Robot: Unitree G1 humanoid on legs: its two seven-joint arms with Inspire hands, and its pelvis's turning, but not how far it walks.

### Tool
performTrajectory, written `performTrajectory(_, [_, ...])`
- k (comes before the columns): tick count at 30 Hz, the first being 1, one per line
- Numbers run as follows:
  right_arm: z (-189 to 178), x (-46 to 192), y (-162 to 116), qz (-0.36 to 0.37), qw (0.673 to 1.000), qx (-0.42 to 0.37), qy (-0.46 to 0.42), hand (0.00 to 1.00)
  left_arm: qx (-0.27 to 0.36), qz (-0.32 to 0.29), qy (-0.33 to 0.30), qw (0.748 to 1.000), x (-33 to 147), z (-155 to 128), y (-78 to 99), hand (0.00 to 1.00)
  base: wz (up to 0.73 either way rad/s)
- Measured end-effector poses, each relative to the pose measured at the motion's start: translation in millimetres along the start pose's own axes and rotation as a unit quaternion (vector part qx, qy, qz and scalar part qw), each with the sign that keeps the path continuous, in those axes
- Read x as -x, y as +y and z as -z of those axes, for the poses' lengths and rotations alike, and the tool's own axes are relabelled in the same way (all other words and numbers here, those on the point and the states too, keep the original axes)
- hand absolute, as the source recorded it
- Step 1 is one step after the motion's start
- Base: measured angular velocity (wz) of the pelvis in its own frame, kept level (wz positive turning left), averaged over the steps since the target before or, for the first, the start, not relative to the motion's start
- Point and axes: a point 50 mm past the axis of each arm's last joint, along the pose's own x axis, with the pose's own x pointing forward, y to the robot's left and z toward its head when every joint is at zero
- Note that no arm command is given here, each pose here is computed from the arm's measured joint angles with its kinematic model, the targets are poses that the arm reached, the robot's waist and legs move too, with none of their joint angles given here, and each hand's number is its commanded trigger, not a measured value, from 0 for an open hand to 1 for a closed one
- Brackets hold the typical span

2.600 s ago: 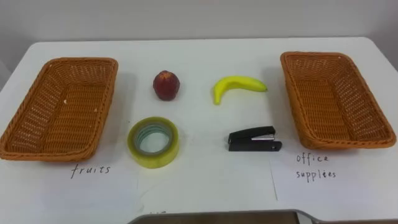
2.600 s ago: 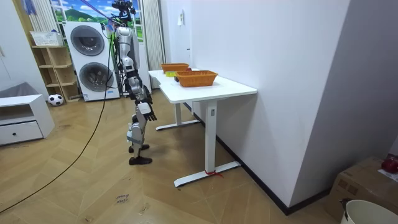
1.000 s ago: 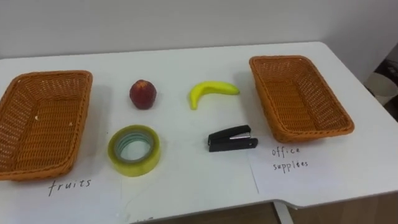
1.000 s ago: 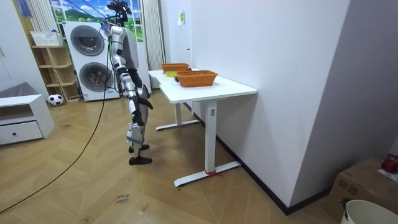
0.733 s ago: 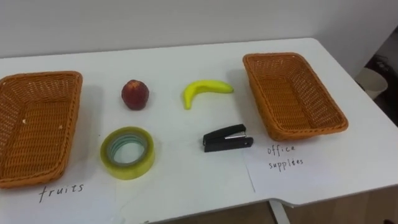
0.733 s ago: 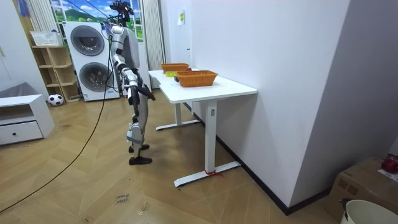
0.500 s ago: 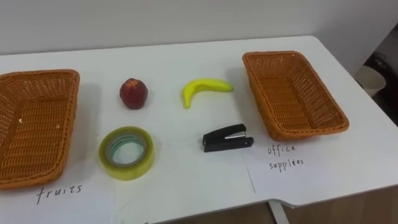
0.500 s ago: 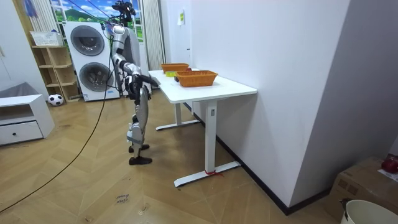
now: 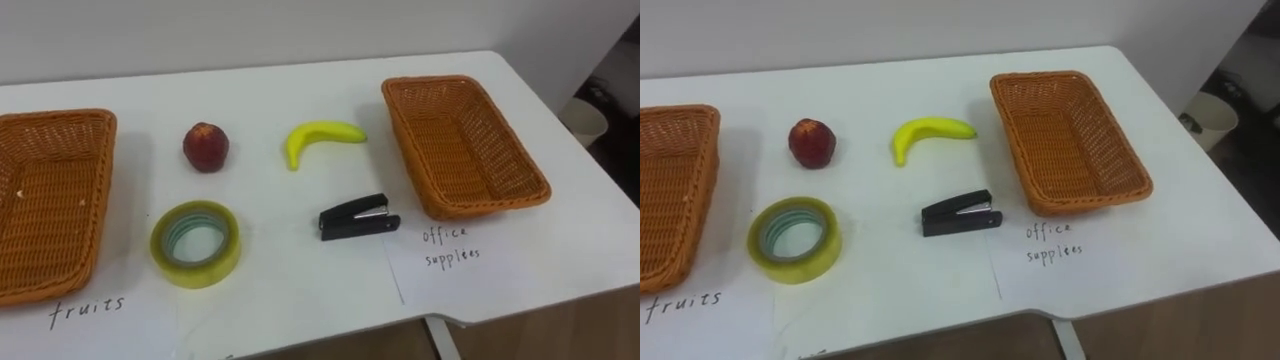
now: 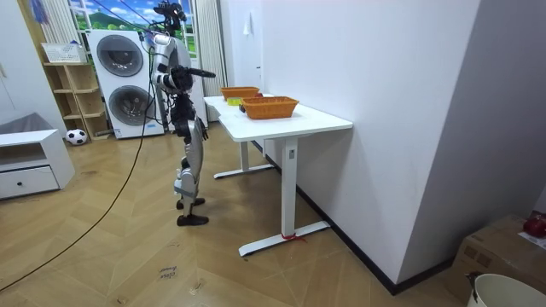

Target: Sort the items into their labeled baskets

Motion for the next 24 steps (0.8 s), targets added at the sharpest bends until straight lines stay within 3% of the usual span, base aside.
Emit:
performTrajectory(9, [-46.2, 12.4, 25.1, -0.041, 0.991, -0.040, -0.121, 0.00, -0.004, -0.010, 0.019, 1.000, 0.6, 9.3, 2.6, 0.00, -0.01])
performTrajectory(24, [-92.5, 15.4, 47.2, -0.088, 0.969, -0.081, -0.218, 0.00, -0.006, -0.020, 0.028, 0.999, 0.8, 13.4, 5.8, 0.00, 0.04])
